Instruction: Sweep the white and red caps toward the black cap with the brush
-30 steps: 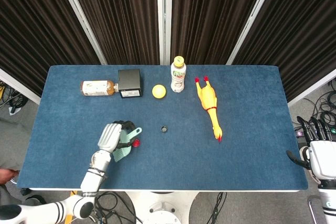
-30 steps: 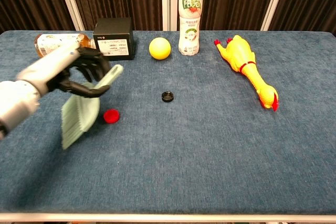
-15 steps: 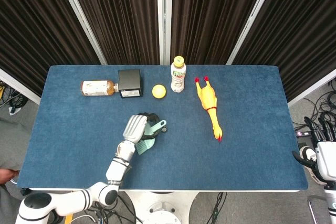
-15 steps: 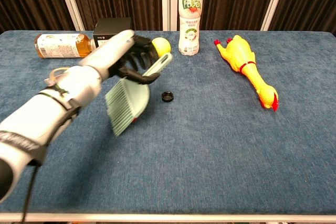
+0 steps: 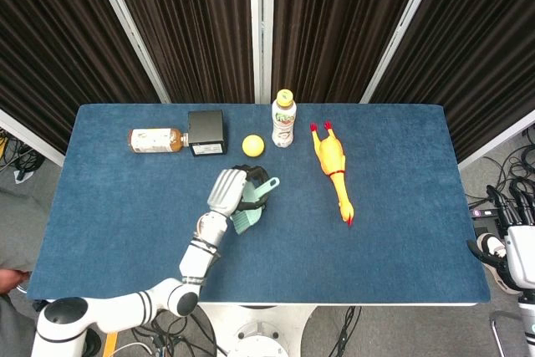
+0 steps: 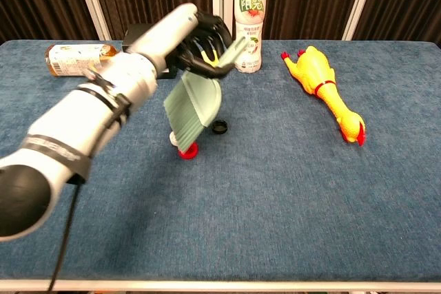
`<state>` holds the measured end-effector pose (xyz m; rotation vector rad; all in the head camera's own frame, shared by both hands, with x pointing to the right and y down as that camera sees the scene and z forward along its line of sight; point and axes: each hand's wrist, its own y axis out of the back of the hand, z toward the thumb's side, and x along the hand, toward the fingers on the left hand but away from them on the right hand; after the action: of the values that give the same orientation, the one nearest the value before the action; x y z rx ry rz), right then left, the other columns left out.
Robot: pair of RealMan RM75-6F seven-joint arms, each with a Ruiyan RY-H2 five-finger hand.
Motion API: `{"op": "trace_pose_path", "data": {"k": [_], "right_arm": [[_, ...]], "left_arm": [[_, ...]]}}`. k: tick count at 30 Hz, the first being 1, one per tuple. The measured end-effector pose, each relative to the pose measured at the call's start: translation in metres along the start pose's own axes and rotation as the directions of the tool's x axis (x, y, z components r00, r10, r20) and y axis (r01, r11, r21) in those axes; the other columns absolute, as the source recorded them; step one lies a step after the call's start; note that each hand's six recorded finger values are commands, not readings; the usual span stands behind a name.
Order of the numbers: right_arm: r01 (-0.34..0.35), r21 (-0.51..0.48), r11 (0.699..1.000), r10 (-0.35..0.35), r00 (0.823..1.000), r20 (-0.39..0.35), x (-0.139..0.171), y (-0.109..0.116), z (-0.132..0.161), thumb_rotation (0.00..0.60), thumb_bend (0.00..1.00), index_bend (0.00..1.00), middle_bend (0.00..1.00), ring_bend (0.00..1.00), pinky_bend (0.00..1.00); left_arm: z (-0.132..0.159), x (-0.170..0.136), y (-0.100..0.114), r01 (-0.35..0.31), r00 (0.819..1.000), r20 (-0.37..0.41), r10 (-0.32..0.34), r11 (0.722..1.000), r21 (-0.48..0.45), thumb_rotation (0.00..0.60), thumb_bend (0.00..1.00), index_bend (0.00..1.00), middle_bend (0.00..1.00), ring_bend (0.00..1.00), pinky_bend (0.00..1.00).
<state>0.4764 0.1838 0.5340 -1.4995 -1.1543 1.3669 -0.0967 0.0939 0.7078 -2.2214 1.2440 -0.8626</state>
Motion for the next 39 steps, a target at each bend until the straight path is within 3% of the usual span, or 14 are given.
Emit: {"op": "trace_pose_path", "data": {"k": [7,14,24,39], "right_arm": [[-0.009,-0.011,1.000,0.008,1.000,-0.025,-0.002,-0.004,0.005,0.600,0.09,0.00,0.17,0.00,0.06],[-0.011,0.001,1.000,0.011,1.000,-0.022,0.002,0.000,0.002,0.600,0.09,0.00,0.17,0.00,0.06],[-0.006,0.009,1.000,0.006,1.000,0.003,0.007,0.005,-0.005,0.600,0.09,0.00,0.17,0.00,0.06],[0.009,0.018,1.000,-0.009,1.000,0.023,0.012,0.011,-0.009,0.600,0.09,0.00,0.18,0.00,0.06]], "left_arm": [[-0.017,-0.031,0.022,-0.012,0.999,-0.034,0.014,0.998,0.059,0.600,0.51,0.54,0.62,0.46,0.45],[-0.035,-0.034,-0.002,0.025,0.995,-0.095,-0.019,0.998,0.062,0.600,0.51,0.54,0.62,0.46,0.48],[-0.029,-0.018,-0.039,0.011,0.993,-0.114,-0.022,0.996,-0.092,0.600,0.52,0.55,0.62,0.46,0.51],[-0.023,0.008,-0.052,-0.041,0.997,-0.066,0.030,0.984,-0.174,0.600,0.53,0.55,0.63,0.46,0.53]]}}
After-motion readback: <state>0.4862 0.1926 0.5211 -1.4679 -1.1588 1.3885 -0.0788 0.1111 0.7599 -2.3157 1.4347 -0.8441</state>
